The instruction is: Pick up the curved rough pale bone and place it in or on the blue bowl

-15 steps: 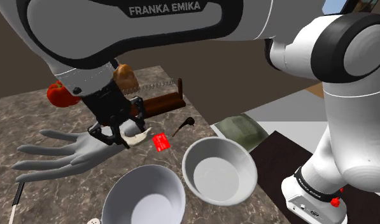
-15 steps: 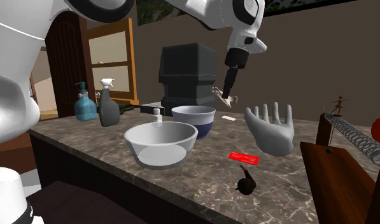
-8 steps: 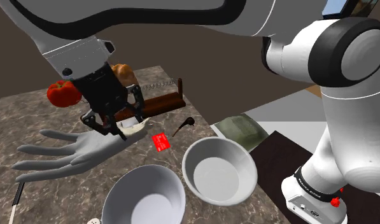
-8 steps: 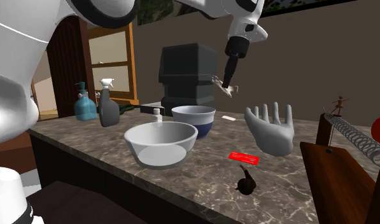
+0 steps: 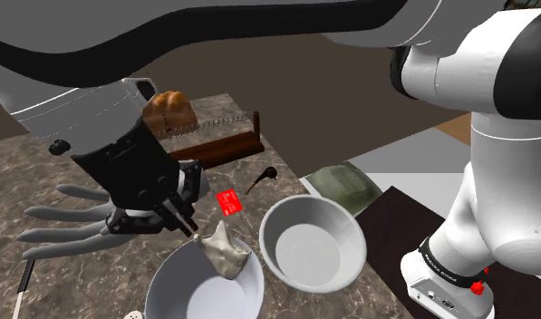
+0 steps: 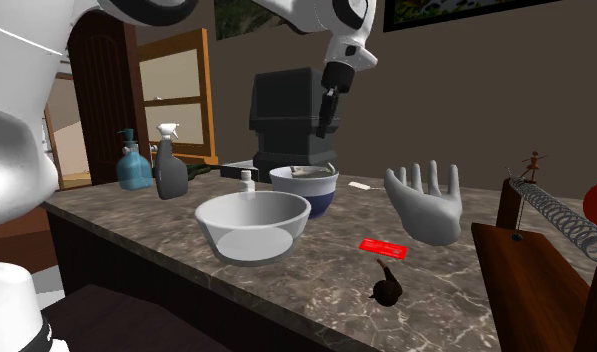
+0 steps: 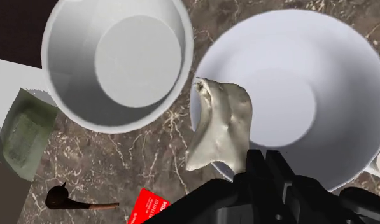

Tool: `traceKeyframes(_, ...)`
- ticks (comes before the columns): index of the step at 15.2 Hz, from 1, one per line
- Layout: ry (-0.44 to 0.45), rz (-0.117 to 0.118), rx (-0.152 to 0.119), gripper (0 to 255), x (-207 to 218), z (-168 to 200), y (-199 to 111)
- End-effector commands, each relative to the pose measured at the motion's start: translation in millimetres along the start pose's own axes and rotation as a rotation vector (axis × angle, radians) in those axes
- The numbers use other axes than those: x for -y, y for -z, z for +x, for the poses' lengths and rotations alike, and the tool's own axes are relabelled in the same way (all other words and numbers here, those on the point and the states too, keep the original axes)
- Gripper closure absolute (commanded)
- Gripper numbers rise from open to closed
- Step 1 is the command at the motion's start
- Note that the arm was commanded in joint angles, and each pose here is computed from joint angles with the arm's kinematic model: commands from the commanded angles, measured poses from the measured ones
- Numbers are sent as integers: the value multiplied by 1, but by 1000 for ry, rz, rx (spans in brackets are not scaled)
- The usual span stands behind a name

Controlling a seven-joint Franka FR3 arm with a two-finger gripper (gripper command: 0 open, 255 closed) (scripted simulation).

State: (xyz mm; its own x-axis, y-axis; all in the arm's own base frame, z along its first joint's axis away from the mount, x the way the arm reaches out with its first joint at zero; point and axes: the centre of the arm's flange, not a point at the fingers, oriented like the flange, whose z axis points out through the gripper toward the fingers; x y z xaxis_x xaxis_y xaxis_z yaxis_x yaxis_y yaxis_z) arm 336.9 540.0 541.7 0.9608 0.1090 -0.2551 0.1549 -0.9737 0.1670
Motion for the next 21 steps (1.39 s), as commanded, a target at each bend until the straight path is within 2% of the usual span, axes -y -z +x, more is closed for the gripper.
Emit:
traceKeyframes(1, -2, 0, 0, 255, 14, -22, -5)
traceKeyframes(2, -2, 0, 0, 255, 21, -33, -7)
traceKeyframes(3, 0, 0, 0, 255, 15, -20, -6)
traceKeyframes(4, 0, 0, 0, 0, 15, -20, -6)
traceKeyframes(11, 283, 268, -233, 0, -87, -61, -86)
traceKeyframes(19, 287, 271, -236, 0, -77, -53, -125)
traceKeyframes(21, 287, 271, -236, 0, -77, -53, -125)
